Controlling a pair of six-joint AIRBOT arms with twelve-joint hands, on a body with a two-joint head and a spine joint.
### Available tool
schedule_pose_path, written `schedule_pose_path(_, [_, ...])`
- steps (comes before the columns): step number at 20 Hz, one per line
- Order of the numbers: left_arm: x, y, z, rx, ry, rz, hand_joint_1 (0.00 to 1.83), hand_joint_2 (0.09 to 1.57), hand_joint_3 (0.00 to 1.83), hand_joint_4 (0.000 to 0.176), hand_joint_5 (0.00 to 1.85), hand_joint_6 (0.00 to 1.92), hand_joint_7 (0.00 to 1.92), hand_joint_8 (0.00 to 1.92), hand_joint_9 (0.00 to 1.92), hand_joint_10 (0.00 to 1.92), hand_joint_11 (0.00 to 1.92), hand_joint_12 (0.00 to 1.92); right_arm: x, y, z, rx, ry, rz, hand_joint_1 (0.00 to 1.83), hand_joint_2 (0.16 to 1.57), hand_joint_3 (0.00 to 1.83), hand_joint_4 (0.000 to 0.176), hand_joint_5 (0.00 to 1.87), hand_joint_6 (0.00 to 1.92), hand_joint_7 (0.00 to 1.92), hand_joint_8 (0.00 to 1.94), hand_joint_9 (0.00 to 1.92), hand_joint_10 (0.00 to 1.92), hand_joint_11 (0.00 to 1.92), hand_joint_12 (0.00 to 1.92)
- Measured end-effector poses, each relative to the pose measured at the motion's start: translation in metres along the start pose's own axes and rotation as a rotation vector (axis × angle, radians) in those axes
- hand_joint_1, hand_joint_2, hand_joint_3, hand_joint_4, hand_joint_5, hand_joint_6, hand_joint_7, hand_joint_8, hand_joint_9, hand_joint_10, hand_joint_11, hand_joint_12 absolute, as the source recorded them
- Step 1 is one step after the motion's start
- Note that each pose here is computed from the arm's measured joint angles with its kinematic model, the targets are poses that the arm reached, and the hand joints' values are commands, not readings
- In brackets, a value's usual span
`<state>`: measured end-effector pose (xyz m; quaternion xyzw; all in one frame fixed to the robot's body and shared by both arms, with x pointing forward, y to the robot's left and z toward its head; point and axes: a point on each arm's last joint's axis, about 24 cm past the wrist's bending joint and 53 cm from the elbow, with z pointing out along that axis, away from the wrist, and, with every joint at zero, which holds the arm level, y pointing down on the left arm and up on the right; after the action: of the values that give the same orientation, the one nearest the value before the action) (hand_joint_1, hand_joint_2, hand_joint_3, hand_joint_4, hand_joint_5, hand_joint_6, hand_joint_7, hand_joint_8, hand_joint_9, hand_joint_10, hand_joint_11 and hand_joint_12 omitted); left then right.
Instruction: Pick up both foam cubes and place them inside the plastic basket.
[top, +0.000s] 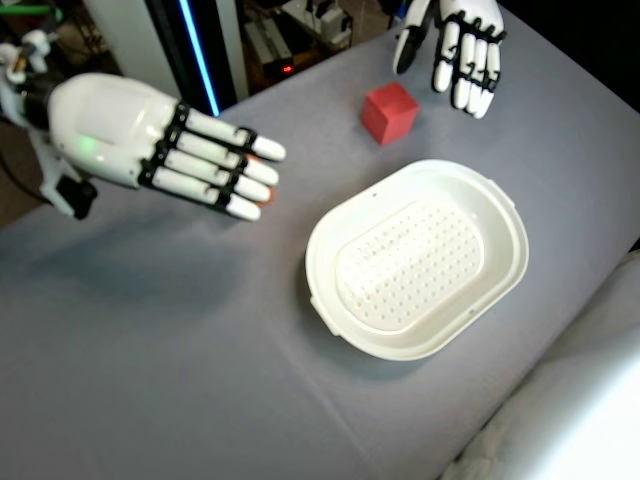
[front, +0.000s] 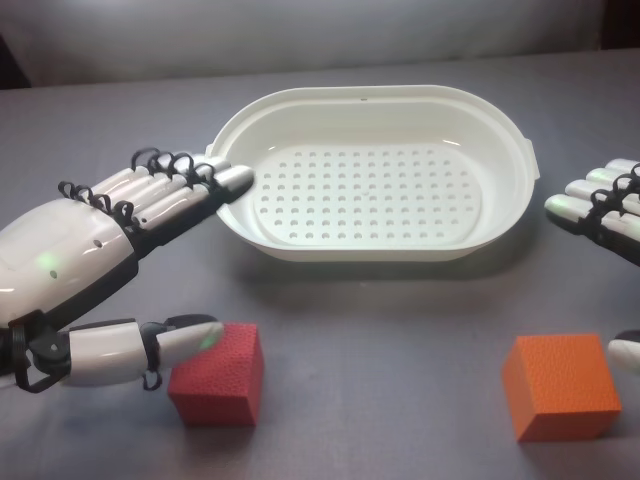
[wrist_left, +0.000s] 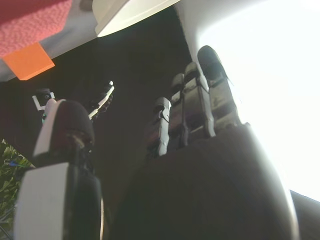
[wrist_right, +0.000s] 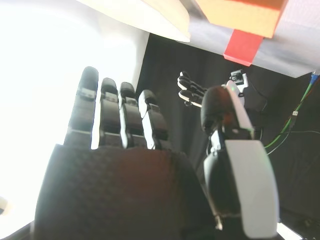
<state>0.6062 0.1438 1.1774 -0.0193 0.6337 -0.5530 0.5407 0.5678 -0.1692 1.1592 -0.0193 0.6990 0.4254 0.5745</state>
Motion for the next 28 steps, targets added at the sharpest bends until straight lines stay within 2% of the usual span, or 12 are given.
schedule_pose_path(6, [0.009,0.002,-0.003,-0.013,0.025,-0.026,0.54,1.09,0.00,0.046,0.00,0.00,0.00,0.00,0.00,0.00,0.04,0.02,0.004,0.003,0.000,-0.011,0.012,0.034,0.39,1.16,0.00,0.000,0.00,0.00,0.00,0.00,0.00,0.00,0.00,0.00])
schedule_pose_path(8, [0.019,0.004,-0.005,-0.019,0.067,-0.021,0.55,1.05,0.03,0.028,0.00,0.00,0.00,0.00,0.00,0.00,0.00,0.31,0.014,0.004,0.001,-0.016,0.036,0.042,0.49,1.13,0.00,0.000,0.00,0.00,0.00,0.00,0.01,0.01,0.00,0.00])
schedule_pose_path(10, [0.028,0.011,-0.006,-0.049,0.103,-0.030,0.58,1.05,0.01,0.039,0.00,0.00,0.00,0.00,0.00,0.00,0.00,0.39,0.031,0.001,0.003,-0.006,0.079,0.067,0.51,1.11,0.00,0.000,0.00,0.00,0.00,0.00,0.04,0.02,0.00,0.00])
schedule_pose_path(13, [0.050,0.025,-0.005,-0.088,0.145,-0.072,0.68,1.01,0.00,0.012,0.00,0.00,0.00,0.00,0.05,0.01,0.00,0.81,0.053,-0.013,0.007,0.030,0.132,0.110,0.59,1.07,0.00,0.000,0.00,0.00,0.00,0.00,0.07,0.03,0.01,0.01])
schedule_pose_path(14, [0.057,0.029,-0.005,-0.101,0.161,-0.077,0.72,0.99,0.00,0.024,0.00,0.00,0.00,0.00,0.07,0.02,0.00,0.91,0.058,-0.016,0.008,0.039,0.144,0.114,0.62,1.06,0.00,0.000,0.00,0.00,0.02,0.01,0.09,0.04,0.05,0.03])
schedule_pose_path(17, [0.070,0.044,-0.003,-0.137,0.192,-0.087,0.87,1.02,0.01,0.043,0.03,0.01,0.08,0.02,0.19,0.06,0.00,1.36,0.075,-0.027,0.018,0.066,0.183,0.129,0.73,1.02,0.00,0.000,0.00,0.00,0.15,0.02,0.17,0.04,0.00,0.49])
schedule_pose_path(18, [0.071,0.049,-0.003,-0.150,0.193,-0.094,0.92,1.07,0.01,0.004,0.12,0.02,0.21,0.02,0.30,0.13,0.00,1.46,0.081,-0.030,0.023,0.074,0.197,0.137,0.76,1.04,0.00,0.000,0.00,0.00,0.24,0.03,0.24,0.06,0.00,0.66])
schedule_pose_path(19, [0.070,0.052,-0.002,-0.157,0.191,-0.100,1.09,1.12,0.00,0.000,0.44,0.06,0.55,0.15,0.51,0.80,0.33,1.63,0.086,-0.032,0.026,0.078,0.206,0.145,0.88,1.12,0.01,0.000,0.21,0.04,0.46,0.06,0.43,0.16,0.00,1.18])
schedule_pose_path(20, [0.070,0.054,0.000,-0.161,0.191,-0.099,1.21,1.18,0.01,0.000,0.70,0.85,0.82,1.14,0.88,1.27,0.82,1.69,0.088,-0.033,0.029,0.079,0.209,0.150,1.13,1.19,0.00,0.000,0.58,1.10,0.83,0.94,0.72,0.65,0.32,1.51])
schedule_pose_path(21, [0.071,0.055,0.001,-0.168,0.186,-0.110,1.33,1.19,0.01,0.000,0.75,0.95,0.79,1.32,0.87,1.50,0.89,1.71,0.085,-0.032,0.033,0.072,0.197,0.154,1.30,1.20,0.01,0.000,0.69,1.26,0.86,1.15,0.72,1.29,0.46,1.56])
schedule_pose_path(24, [0.067,0.051,0.005,-0.146,0.178,-0.104,1.33,1.26,0.01,0.000,0.67,1.22,0.64,1.54,0.71,1.68,0.74,1.82,0.078,-0.028,0.038,0.055,0.180,0.157,1.34,1.24,0.00,0.000,0.62,1.35,0.78,1.35,0.72,1.56,0.51,1.63])
schedule_pose_path(28, [0.042,0.024,0.014,-0.065,0.125,-0.037,1.19,1.30,0.00,0.000,0.63,1.23,0.70,1.73,0.81,1.79,0.84,1.88,0.048,-0.006,0.043,-0.013,0.127,0.113,1.34,1.25,0.00,0.000,0.60,1.35,0.75,1.38,0.75,1.55,0.62,1.60])
